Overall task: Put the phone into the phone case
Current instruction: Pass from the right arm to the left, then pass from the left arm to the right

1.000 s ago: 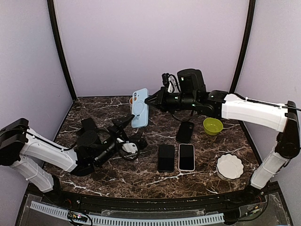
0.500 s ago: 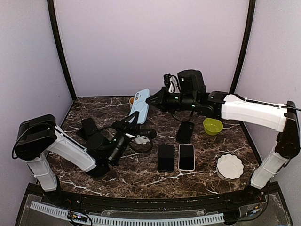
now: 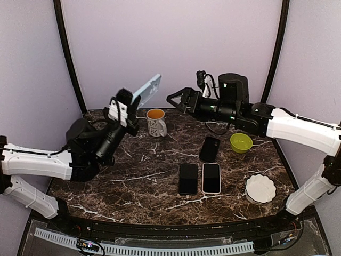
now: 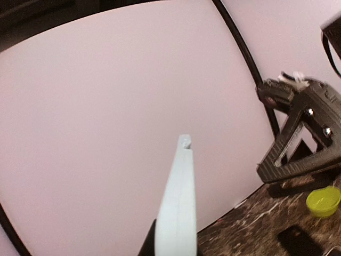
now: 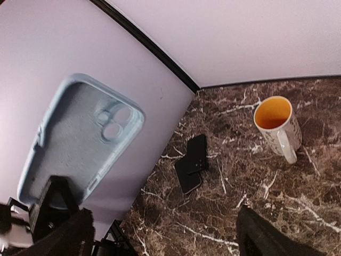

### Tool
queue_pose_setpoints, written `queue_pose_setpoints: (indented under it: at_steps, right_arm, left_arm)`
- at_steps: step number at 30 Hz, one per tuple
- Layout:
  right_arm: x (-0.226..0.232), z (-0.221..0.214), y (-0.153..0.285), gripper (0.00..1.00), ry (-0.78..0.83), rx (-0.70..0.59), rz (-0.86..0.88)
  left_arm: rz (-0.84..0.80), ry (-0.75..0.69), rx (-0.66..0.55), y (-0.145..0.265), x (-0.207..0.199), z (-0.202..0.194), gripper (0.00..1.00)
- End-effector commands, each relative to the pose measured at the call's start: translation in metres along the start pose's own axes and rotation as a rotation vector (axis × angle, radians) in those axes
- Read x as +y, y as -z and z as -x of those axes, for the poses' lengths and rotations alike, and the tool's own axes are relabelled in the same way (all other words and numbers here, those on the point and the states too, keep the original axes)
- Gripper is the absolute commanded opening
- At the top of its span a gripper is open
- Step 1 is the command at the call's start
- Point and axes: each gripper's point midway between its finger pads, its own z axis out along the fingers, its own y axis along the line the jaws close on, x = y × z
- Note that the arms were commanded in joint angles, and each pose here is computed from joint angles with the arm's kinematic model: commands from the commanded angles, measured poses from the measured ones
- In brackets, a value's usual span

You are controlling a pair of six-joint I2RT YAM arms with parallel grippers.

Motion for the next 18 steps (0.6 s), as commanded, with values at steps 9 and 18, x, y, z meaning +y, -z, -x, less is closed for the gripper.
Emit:
queue_pose_setpoints:
  at_steps: [9,18]
  right_arm:
    - [0.094,0.034,0.023,0.95,0.115,-0.23,0.461]
    - [0.131,0.031,0.007,0.45,0.134,-0.186,0.618]
  left_arm:
    - [-0.248,0.99,-0.192,0.021,0.029,0.057,0.0]
    - [-0.348,1.072,-0.22,0.023,0.016,0.064,0.0]
